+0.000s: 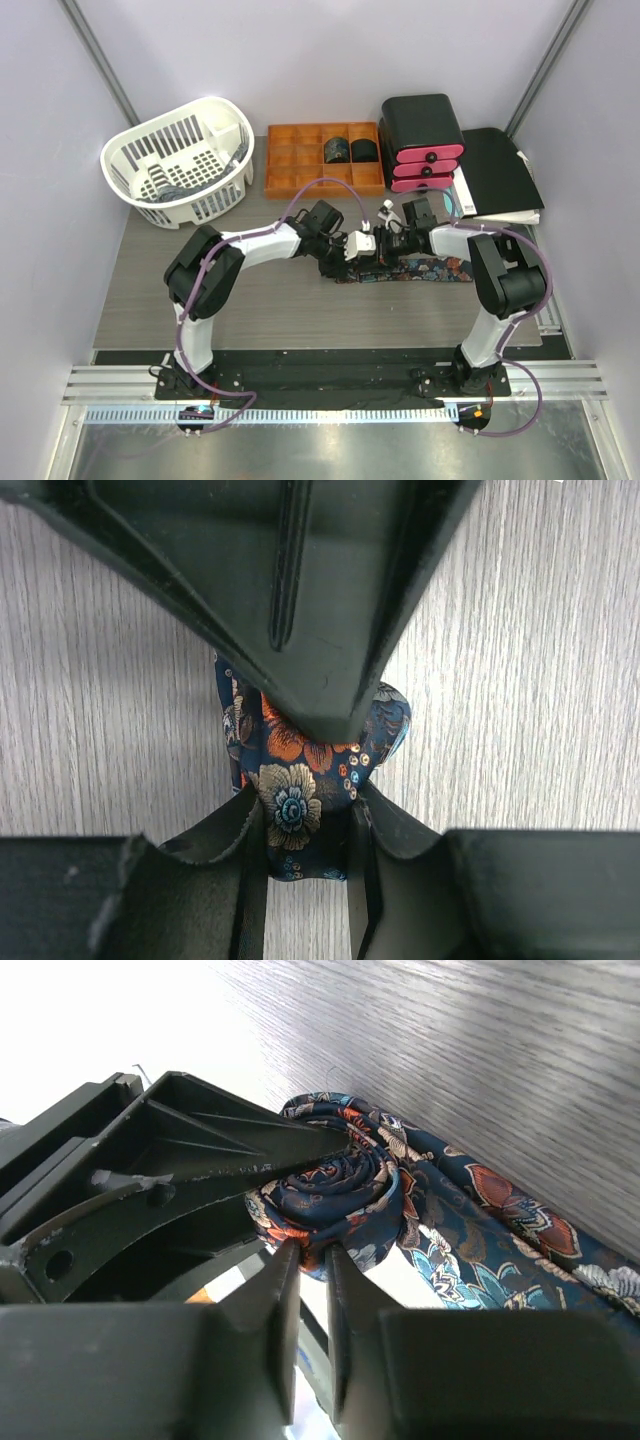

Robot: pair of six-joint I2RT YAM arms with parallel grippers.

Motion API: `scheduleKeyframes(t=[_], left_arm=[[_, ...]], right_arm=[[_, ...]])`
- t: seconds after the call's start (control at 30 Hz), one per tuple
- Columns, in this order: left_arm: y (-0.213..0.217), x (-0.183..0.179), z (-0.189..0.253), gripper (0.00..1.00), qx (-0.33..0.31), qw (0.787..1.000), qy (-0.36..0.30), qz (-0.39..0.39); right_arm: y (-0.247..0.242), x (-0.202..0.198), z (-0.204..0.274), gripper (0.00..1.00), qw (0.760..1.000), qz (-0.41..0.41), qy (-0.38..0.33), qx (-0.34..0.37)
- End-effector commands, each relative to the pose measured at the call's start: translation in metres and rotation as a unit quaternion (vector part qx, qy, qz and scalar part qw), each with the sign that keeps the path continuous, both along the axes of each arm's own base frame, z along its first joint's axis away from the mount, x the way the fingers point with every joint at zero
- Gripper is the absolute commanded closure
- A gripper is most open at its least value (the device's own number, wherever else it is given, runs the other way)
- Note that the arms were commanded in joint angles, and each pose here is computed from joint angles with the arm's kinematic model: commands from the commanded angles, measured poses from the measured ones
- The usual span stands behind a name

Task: Roll the ties
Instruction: Roll the tie at the center of the board.

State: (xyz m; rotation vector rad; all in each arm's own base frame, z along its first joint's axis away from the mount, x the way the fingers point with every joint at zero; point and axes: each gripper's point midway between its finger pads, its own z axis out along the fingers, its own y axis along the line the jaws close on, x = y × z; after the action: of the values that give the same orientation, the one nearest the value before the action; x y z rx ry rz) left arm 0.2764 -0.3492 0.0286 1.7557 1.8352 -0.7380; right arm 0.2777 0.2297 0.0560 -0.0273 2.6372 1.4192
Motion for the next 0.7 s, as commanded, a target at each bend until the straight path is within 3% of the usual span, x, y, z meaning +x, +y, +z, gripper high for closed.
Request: scheduleKeyframes(t=[0.0,0.13,0.23,0.43,0.67], left_arm=[[0.021,-0.016,-0.030,0.70,0.057,0.997,0.045,0.004],[0.020,-0.015,-0.022,0.48,0.045,0.998,0.043,0.001],[0.015,-0.006,-0.008,0.38,0.018,0.999,0.038,0.006],[-0.001,0.006,0.024,0.30,-0.053,0.997,0.039,0.029],[-0.010,0.011,0.036,0.24,-0.086,0.995,0.024,0.035]], right_arm=[[-0.004,0.011,-0.012,0.86,1.000,-0.009,-0.018,-0.017],[-0.013,0.012,-0.022,0.96,0.999,-0.020,-0.002,-0.027],[-0.022,0.010,-0.031,0.99,0.999,-0.026,0.013,-0.038],[-0.038,0.010,-0.047,0.99,0.997,-0.035,0.036,-0.054],[-0.051,0.007,-0.063,0.99,0.996,-0.031,0.044,-0.073]])
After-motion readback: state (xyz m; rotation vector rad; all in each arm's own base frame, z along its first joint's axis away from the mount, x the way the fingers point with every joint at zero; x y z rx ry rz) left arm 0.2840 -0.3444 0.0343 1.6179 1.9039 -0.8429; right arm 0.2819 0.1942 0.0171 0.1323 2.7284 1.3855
